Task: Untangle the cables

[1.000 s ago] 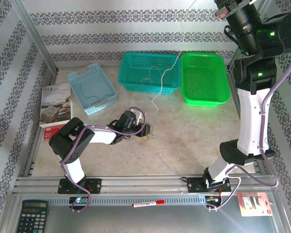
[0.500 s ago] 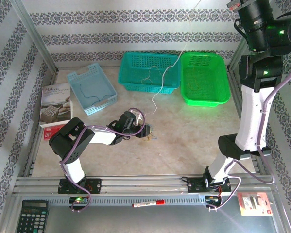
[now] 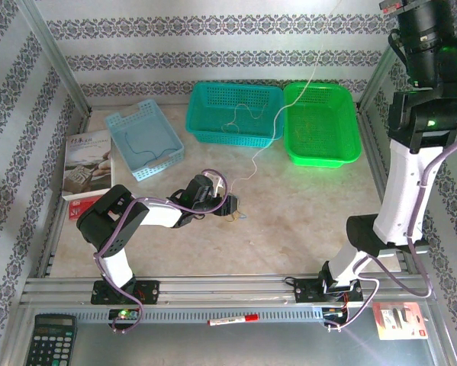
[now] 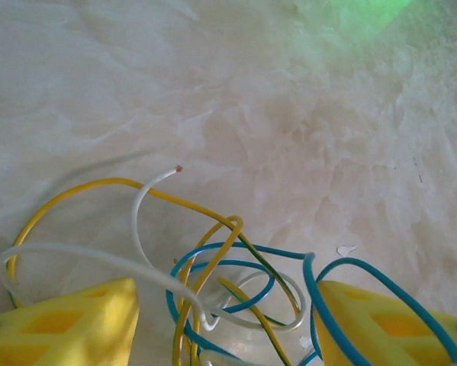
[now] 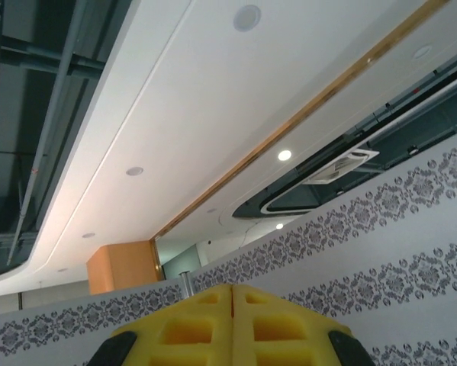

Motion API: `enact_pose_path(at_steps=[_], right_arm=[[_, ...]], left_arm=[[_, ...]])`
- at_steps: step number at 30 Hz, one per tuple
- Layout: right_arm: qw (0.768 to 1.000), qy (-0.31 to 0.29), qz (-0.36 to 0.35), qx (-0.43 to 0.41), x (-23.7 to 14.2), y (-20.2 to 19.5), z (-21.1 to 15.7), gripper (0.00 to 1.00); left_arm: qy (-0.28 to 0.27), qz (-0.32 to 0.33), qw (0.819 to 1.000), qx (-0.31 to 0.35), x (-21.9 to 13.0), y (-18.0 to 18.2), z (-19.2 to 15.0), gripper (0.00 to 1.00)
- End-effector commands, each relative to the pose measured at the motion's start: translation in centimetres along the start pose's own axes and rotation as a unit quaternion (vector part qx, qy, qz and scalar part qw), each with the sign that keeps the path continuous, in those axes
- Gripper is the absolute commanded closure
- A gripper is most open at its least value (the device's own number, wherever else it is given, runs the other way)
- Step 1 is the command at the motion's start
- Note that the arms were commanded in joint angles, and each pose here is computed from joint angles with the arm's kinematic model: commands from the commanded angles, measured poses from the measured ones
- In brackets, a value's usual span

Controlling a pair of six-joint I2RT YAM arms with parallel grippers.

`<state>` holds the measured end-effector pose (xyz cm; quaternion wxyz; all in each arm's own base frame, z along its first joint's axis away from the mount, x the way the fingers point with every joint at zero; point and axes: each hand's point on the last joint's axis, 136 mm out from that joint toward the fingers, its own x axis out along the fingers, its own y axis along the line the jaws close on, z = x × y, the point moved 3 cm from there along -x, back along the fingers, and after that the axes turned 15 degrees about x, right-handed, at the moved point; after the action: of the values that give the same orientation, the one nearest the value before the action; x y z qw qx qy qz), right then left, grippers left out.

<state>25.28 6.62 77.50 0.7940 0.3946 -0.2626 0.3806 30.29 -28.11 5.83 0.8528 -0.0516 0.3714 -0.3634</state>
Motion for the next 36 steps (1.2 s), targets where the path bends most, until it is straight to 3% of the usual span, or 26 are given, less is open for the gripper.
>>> enact_pose_path(at_steps=[1, 6, 14, 29, 36], right_arm=[[0.999, -0.031, 0.018, -0.033, -1.0, 2.6, 1.8, 1.0], [1.0, -0.009, 0.02, -0.02, -0.7, 1.9, 1.1, 1.0], [0.996, 0.084, 0.007, 0.029, -0.6, -1.4, -3.2, 1.0], [0.993, 0.116, 0.009, 0.037, -1.0, -1.6, -5.1, 1.0], [0.991, 0.124, 0.013, 0.043, -1.1, -1.2, -5.8, 1.0]], left_arm=[[0.004, -0.006, 1.0, 0.001, 0.1, -0.4, -0.7, 0.35], [-0.001, -0.015, 1.0, 0.003, -0.1, -0.8, -0.2, 0.32], [-0.041, -0.042, 0.998, 0.007, -1.9, -2.5, 2.8, 0.24], [-0.07, -0.027, 0.994, 0.075, -6.5, -4.1, 6.1, 0.14], [-0.06, -0.024, 0.989, 0.135, -6.0, -4.7, 8.1, 0.14]])
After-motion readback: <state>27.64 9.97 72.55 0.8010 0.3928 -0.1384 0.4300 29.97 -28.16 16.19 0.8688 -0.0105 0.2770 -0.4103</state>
